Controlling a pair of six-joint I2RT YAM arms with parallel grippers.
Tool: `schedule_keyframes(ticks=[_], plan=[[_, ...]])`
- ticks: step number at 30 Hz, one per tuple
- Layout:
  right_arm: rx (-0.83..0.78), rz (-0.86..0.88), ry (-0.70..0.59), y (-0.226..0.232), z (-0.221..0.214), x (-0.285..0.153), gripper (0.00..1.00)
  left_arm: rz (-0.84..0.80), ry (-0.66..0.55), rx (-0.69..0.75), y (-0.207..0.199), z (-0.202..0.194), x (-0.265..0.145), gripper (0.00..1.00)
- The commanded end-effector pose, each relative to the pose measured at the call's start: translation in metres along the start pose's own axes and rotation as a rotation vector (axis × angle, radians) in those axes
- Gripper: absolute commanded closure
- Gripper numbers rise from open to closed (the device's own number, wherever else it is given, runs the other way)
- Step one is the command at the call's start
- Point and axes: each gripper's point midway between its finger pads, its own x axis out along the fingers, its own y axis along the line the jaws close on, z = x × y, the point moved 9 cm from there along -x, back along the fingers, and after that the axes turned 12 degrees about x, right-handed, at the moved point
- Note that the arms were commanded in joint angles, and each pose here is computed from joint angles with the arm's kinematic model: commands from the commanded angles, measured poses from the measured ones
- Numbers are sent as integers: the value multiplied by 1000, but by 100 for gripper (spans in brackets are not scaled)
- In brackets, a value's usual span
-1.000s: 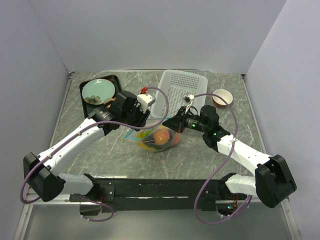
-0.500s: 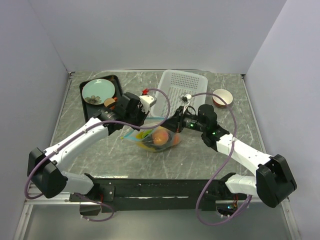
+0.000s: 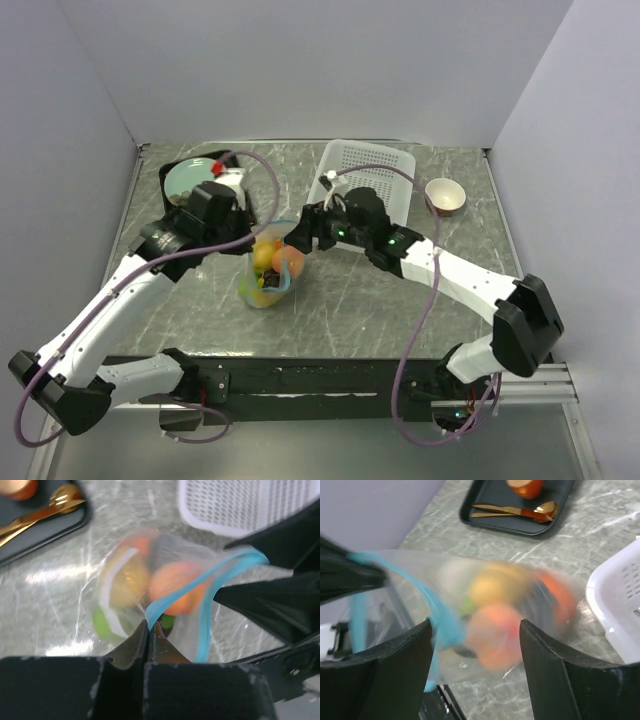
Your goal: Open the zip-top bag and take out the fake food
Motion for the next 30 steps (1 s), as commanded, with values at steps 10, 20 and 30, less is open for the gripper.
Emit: schedule_keyframes(ticks=[10, 20, 30], plan=[[81, -106, -66, 16, -2, -11, 24, -86, 1, -239, -2, -24, 26, 99], [211, -98, 36, 11, -32, 35, 68, -151, 5, -265, -8, -40, 52, 99], [366, 66, 129, 9, -49, 87, 80, -180, -43, -264, -9, -41, 46, 99]])
